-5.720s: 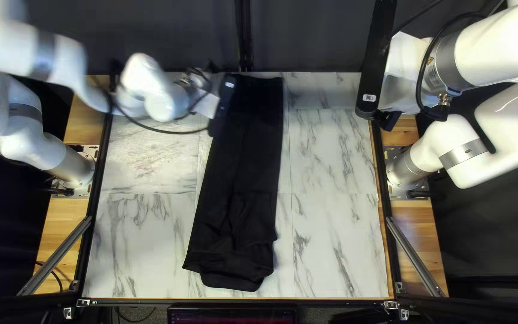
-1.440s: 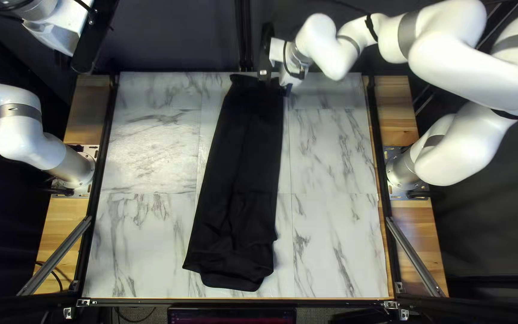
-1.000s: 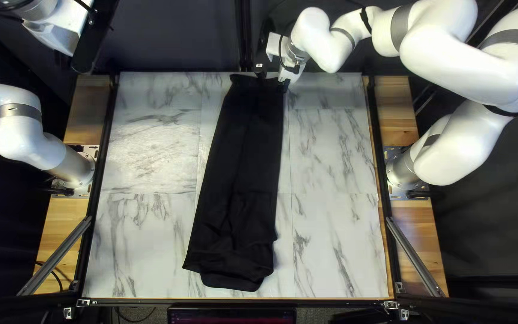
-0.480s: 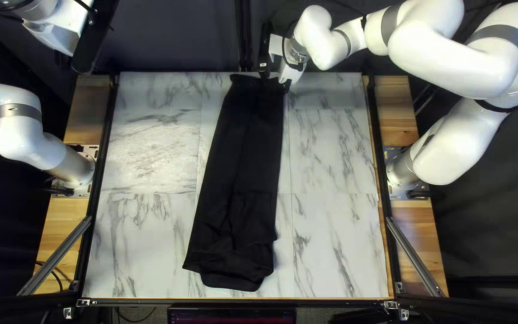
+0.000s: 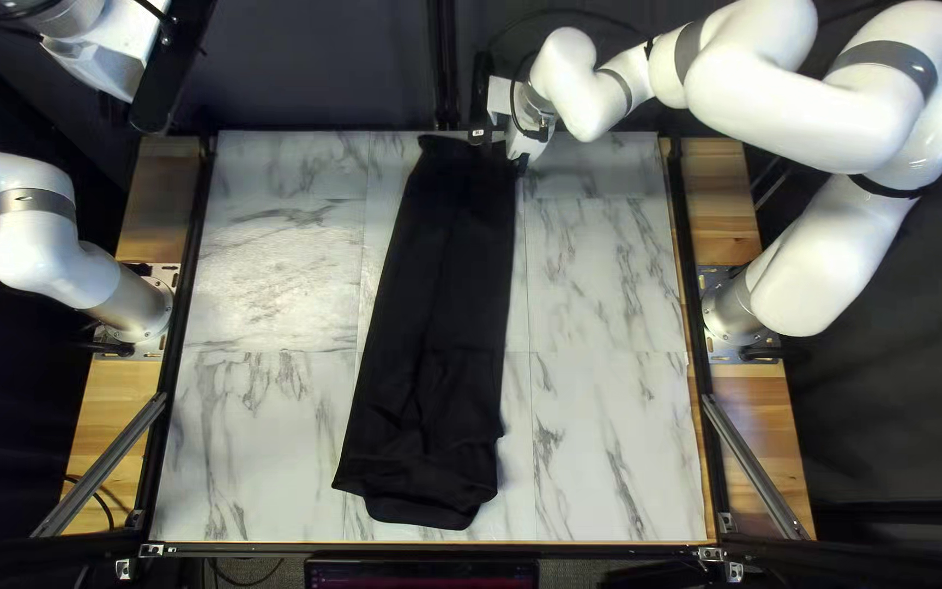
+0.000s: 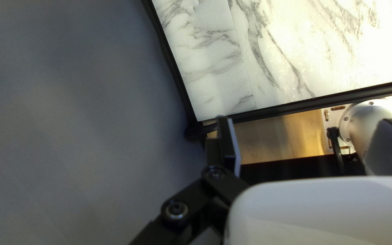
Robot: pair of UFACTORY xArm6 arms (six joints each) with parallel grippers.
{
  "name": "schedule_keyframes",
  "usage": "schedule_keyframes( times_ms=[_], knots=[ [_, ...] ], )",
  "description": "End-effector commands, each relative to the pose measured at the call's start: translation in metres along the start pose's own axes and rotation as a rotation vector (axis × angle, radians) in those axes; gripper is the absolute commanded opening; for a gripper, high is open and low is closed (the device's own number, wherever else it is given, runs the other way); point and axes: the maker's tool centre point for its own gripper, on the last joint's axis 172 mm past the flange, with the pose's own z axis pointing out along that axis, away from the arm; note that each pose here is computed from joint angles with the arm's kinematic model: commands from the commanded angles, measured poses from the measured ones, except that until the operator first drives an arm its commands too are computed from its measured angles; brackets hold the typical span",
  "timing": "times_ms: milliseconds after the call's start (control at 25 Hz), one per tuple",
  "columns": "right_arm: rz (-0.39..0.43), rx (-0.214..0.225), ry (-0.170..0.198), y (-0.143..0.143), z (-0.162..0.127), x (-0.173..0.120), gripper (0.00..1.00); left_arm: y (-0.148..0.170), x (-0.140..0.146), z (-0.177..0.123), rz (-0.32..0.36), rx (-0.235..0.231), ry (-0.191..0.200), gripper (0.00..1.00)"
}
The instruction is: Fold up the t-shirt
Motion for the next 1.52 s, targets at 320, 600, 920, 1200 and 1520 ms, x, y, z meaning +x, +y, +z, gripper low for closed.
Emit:
schedule_keyframes(
  times_ms=[320, 600, 920, 1200, 1520],
  knots=[
    [0.003, 0.016, -0.021, 0.015, 0.006, 0.005, 1.0, 0.0, 0.0, 0.0, 0.0, 0.0, 0.0, 1.0],
    [-0.005, 0.029, -0.051, 0.016, 0.019, 0.002, 0.93, 0.0, 0.0, 0.0, 0.0, 0.0, 0.0, 1.0],
    [-0.008, 0.044, -0.069, 0.014, 0.024, 0.001, 0.49, 0.0, 0.0, 0.0, 0.0, 0.0, 0.0, 1.0],
    [-0.015, 0.056, -0.08, 0.015, 0.024, 0.001, 0.0, 0.0, 0.0, 0.0, 0.0, 0.0, 0.0, 1.0],
    [-0.007, 0.028, -0.054, 0.0, -0.002, 0.014, 0.0, 0.0, 0.0, 0.0, 0.0, 0.0, 0.0, 1.0]
  ],
)
